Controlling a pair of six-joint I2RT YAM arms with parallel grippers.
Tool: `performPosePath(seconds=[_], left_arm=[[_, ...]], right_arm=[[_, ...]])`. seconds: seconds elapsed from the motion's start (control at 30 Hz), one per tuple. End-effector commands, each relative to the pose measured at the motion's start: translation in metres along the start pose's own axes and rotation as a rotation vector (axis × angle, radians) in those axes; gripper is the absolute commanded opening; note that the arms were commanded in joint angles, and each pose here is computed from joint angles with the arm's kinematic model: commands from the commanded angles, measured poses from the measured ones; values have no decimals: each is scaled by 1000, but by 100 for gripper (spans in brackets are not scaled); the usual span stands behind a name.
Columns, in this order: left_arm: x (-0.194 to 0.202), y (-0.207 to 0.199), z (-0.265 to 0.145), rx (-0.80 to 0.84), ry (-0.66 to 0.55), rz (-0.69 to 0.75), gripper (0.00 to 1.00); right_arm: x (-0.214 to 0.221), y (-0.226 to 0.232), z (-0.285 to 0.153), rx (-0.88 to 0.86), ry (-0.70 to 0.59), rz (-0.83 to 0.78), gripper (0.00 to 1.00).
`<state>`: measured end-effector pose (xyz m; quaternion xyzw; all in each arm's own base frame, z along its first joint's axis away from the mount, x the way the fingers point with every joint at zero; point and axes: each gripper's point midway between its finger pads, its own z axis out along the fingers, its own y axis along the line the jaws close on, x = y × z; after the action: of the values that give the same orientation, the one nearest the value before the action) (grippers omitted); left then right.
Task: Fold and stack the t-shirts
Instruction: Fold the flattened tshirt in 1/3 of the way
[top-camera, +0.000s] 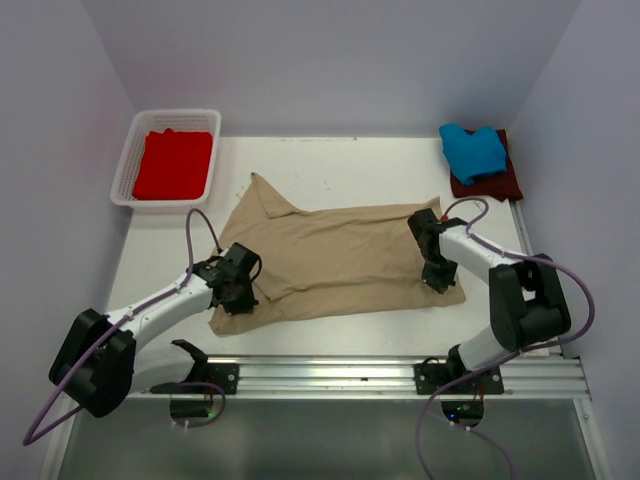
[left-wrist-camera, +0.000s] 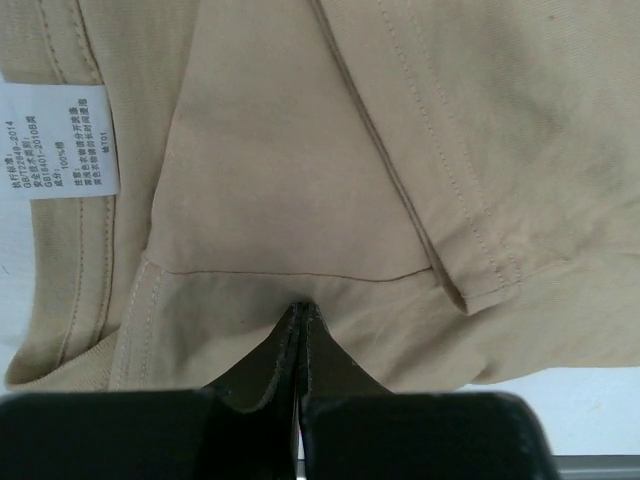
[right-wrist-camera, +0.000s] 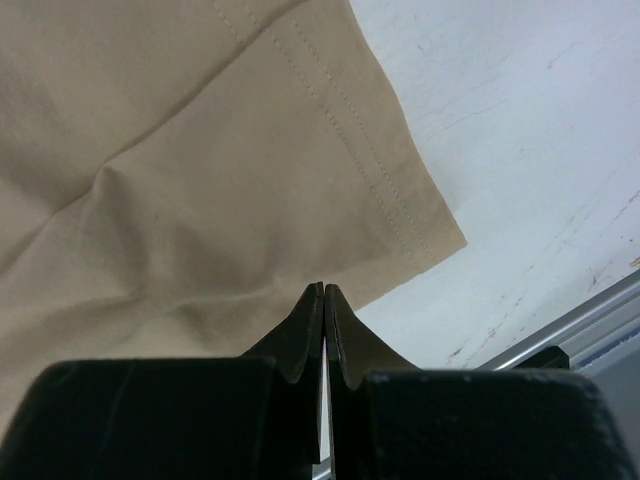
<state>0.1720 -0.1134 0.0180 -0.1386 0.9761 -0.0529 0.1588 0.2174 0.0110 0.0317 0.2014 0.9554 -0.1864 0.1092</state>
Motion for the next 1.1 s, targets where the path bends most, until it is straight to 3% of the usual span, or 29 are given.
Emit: performPosePath(seconds=[0.0, 0.17, 0.43, 0.73, 0.97, 1.03, 1.07], left_arm=[[-5, -3, 5, 18, -33, -21, 0], [3, 22, 10, -119, -8, -48, 0], [2, 34, 16, -211, 3, -48, 0], [-11, 42, 12, -279, -31, -26, 0], [-49, -5, -33, -21, -181, -16, 0], [-64, -17, -53, 45, -245, -28, 0], [-68, -20, -58, 60, -263, -25, 10]], right_arm=[[-16, 2, 8, 53, -59, 31, 0], [-20, -6, 27, 168, -37, 44, 0], [-22, -25, 38, 358, 21, 29, 0], [-31, -34, 20, 344, -45, 80, 0], [-44, -19, -39, 76, -210, 1, 0], [-46, 6, -65, -136, -265, 2, 0], [-36, 24, -75, -278, -249, -58, 0]])
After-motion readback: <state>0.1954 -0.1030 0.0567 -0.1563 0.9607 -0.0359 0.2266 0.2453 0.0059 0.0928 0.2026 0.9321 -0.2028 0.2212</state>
